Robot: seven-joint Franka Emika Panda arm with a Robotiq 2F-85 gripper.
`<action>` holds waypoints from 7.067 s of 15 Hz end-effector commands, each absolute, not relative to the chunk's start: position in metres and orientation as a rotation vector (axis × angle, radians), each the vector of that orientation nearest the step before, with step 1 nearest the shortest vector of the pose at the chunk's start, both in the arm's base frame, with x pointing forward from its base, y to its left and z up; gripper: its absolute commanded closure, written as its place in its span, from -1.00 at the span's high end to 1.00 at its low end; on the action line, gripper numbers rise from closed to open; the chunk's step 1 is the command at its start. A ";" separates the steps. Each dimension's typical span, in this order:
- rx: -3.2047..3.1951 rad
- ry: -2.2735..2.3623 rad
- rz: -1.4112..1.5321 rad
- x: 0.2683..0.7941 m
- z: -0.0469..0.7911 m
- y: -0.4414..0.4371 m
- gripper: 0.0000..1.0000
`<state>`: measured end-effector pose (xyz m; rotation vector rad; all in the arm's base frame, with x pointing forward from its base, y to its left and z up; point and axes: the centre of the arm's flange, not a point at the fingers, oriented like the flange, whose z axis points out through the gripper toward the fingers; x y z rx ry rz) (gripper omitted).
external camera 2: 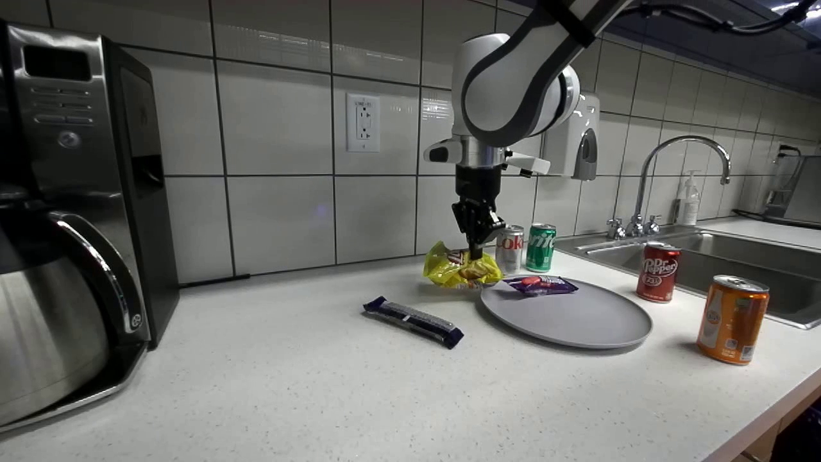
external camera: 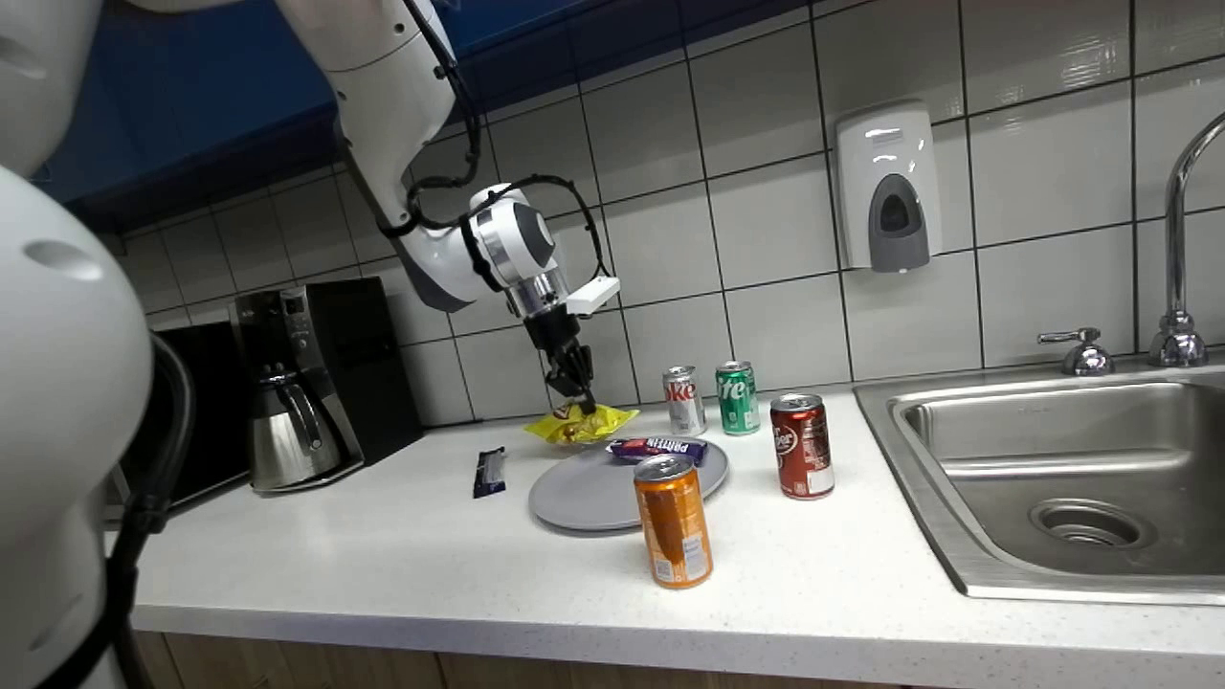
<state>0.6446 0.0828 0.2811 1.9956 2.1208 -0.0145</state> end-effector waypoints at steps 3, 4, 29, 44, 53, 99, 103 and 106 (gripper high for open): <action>1.935 2.148 -0.009 0.677 0.278 0.090 -1.00; 1.933 2.150 -0.009 0.680 0.276 0.091 -1.00; 2.015 2.070 0.030 0.638 0.283 0.097 1.00; 2.133 1.963 0.022 0.589 0.288 0.088 1.00; 2.209 1.878 0.003 0.576 0.292 0.062 1.00; 2.343 1.887 -0.080 0.617 0.241 -0.019 1.00; 2.350 1.892 -0.094 0.619 0.234 -0.019 1.00; 2.352 1.893 -0.095 0.620 0.232 -0.019 1.00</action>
